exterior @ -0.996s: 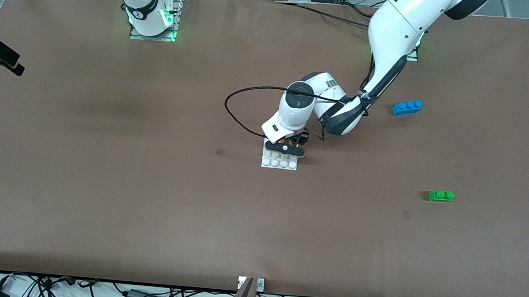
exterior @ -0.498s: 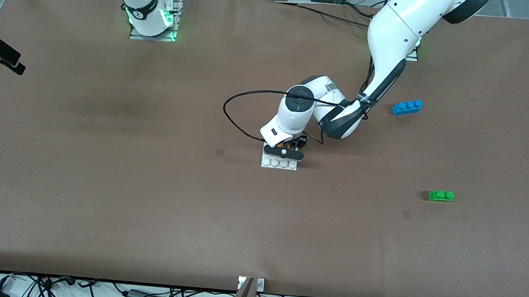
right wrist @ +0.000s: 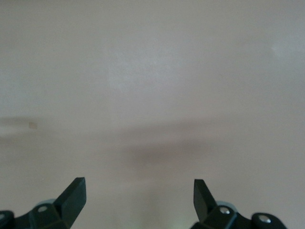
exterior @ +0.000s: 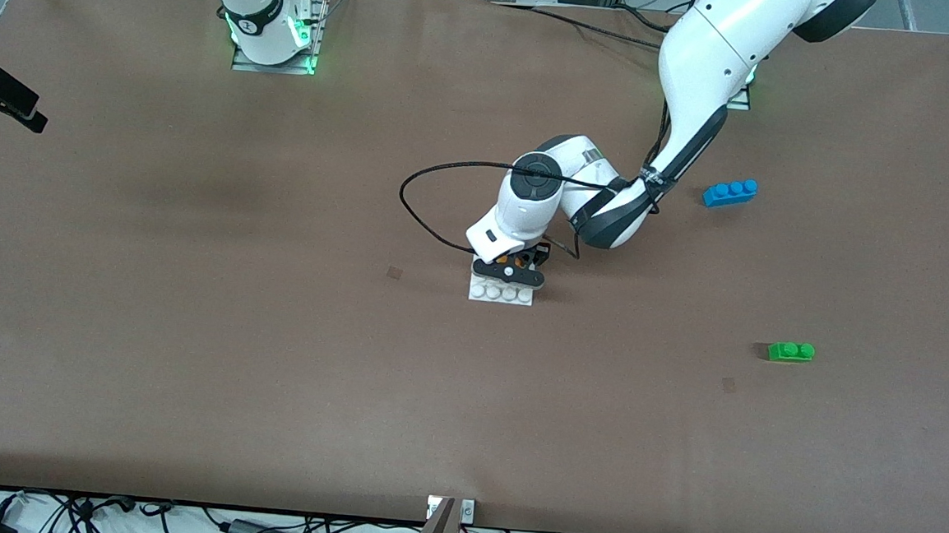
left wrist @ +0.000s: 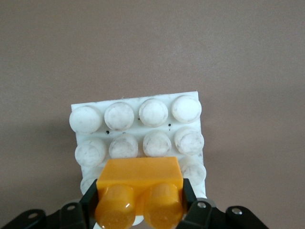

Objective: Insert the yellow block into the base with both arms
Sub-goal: 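Lower the yellow brick onto the base plate studs and press down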

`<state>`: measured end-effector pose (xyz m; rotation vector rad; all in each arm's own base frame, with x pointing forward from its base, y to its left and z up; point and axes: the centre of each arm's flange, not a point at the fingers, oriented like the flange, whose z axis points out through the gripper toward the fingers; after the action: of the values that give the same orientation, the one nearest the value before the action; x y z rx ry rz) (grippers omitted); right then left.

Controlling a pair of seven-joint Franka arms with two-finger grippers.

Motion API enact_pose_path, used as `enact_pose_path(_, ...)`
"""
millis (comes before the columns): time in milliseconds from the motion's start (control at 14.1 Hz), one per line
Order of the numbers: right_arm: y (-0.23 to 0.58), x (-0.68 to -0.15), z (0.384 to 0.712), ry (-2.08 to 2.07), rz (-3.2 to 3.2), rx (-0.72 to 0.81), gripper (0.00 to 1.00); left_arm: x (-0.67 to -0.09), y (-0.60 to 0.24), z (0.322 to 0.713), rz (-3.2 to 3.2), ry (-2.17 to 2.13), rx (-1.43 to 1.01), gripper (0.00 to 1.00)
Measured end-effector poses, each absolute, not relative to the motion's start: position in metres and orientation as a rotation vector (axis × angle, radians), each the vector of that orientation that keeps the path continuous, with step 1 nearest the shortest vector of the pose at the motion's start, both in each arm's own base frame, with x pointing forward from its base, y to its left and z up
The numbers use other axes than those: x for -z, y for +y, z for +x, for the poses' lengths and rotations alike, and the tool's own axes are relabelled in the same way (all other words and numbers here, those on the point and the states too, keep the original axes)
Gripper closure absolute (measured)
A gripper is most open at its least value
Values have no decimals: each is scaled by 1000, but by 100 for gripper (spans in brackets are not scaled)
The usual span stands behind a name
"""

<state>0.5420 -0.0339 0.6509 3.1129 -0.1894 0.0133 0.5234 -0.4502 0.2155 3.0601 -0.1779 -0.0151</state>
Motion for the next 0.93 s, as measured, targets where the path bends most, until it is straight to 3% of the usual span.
enact_pose_path(925,-33,-649,542,-187,3113,1,0,-196,-449,514,3087,-189,88,31)
